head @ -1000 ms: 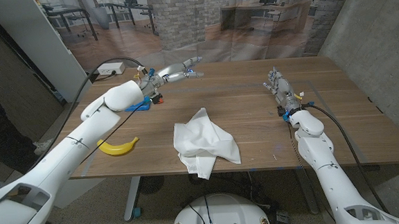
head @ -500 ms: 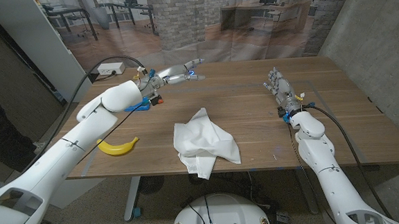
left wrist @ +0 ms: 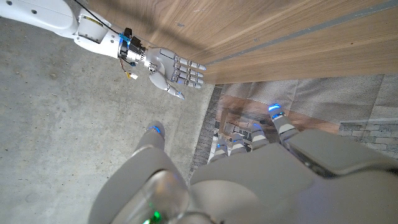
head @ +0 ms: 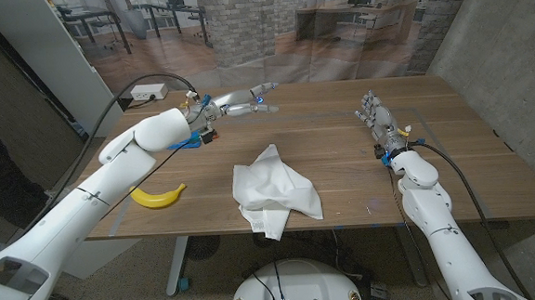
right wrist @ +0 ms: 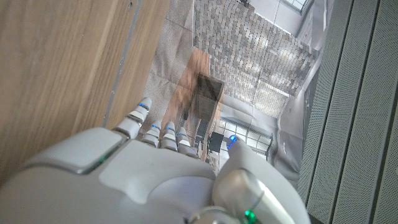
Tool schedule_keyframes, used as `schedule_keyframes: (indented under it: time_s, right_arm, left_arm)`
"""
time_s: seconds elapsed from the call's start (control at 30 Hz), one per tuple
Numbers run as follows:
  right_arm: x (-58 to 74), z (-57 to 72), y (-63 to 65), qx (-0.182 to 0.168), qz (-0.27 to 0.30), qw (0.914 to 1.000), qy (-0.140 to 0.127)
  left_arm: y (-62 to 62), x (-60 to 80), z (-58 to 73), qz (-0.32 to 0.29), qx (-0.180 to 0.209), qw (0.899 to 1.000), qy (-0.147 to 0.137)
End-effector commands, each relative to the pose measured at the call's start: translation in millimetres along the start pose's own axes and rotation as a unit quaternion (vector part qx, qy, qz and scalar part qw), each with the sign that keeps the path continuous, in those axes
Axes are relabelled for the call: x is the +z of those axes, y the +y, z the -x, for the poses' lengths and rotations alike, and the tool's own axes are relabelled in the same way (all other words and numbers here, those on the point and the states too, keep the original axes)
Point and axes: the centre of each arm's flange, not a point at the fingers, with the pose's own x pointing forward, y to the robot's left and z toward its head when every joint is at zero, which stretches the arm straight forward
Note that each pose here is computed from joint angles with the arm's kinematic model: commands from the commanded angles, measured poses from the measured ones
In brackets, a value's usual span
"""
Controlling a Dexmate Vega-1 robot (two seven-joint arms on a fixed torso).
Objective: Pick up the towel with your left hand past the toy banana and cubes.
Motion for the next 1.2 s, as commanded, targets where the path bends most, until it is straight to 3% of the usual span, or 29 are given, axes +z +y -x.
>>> schedule_keyframes:
  time_s: [0.03,0.8,1.2]
  right_arm:
    - [0.8,2.7,-1.6,0.003,0.000,1.0000,-0.003]
    - [-0.7,8.2,-2.2,0.002,-0.005,1.0000,-0.004]
    - [-1.2,9.0,-1.8,-0.001,-0.006,1.0000,-0.005]
  left_arm:
    - [-1.1,16.3,2.5,-0.036,-0.026,0.999,0.003]
    - [-4.9,38.6,-0.1,-0.085,-0.085,0.993,0.013]
    - [-4.4,49.5,-0.4,-0.129,-0.116,0.985,0.019]
